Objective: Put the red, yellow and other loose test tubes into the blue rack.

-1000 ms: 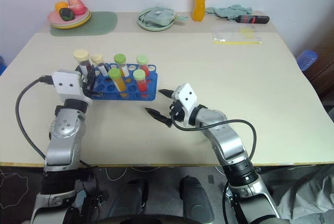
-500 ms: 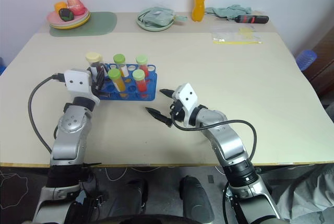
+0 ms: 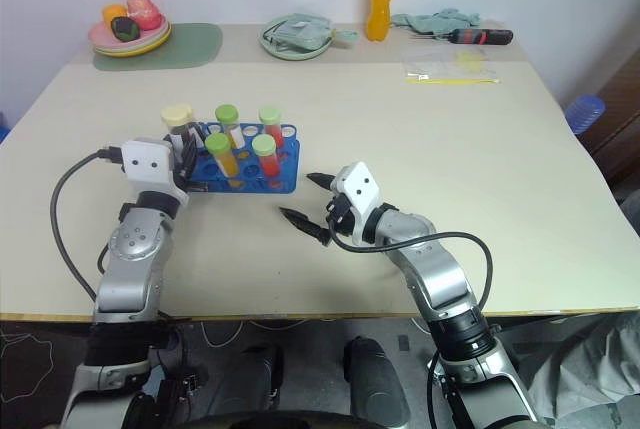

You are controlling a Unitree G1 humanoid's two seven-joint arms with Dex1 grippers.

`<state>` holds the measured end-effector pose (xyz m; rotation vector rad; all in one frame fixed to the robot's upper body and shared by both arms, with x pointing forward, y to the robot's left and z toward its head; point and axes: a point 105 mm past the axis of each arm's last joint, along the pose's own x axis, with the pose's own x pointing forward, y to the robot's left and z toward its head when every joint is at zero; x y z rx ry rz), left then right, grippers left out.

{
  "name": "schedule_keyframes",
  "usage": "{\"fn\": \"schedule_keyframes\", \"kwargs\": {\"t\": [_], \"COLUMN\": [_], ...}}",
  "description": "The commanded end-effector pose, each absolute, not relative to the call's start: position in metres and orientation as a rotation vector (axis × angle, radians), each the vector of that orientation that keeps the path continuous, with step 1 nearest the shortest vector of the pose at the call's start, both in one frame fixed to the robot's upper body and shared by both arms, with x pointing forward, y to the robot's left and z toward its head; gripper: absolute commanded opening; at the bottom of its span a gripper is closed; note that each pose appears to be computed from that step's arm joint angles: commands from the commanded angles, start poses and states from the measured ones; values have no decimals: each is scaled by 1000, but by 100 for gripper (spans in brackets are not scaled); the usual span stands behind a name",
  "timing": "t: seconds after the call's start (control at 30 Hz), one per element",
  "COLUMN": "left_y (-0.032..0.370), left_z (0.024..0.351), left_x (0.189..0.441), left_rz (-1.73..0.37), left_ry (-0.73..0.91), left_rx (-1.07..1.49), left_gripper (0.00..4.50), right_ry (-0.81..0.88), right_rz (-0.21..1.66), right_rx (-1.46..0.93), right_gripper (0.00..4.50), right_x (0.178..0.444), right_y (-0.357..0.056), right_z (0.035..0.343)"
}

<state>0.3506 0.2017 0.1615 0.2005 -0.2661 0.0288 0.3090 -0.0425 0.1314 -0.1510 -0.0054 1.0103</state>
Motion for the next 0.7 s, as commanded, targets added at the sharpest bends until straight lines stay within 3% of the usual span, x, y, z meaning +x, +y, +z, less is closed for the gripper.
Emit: {"fn": "schedule_keyframes", "kwargs": {"t": [0.03, 0.33, 0.37, 0.4, 0.53, 0.7], "left_y": [203, 198, 199, 199, 203, 220], "left_z": [162, 155, 155, 156, 169, 192], "left_x": [352, 351, 350, 348, 335, 300], "left_rz": [35, 35, 39, 43, 32, -45], "left_ry": [-302, -351, -353, -360, -397, -402], "left_rx": [182, 150, 139, 131, 86, 25], "left_gripper": [80, 80, 182, 214, 412, 412], "right_ry": [-67, -69, -71, -74, -88, -47], "right_rz": [1029, 1022, 1020, 1015, 1013, 1081], "right_rx": [-154, -163, -165, -167, -157, -165], "right_gripper": [424, 424, 424, 424, 424, 424], "right_x": [305, 305, 305, 306, 308, 305], "right_y": [-39, -41, -42, -44, -52, -76], "right_z": [147, 147, 147, 148, 158, 169]}}
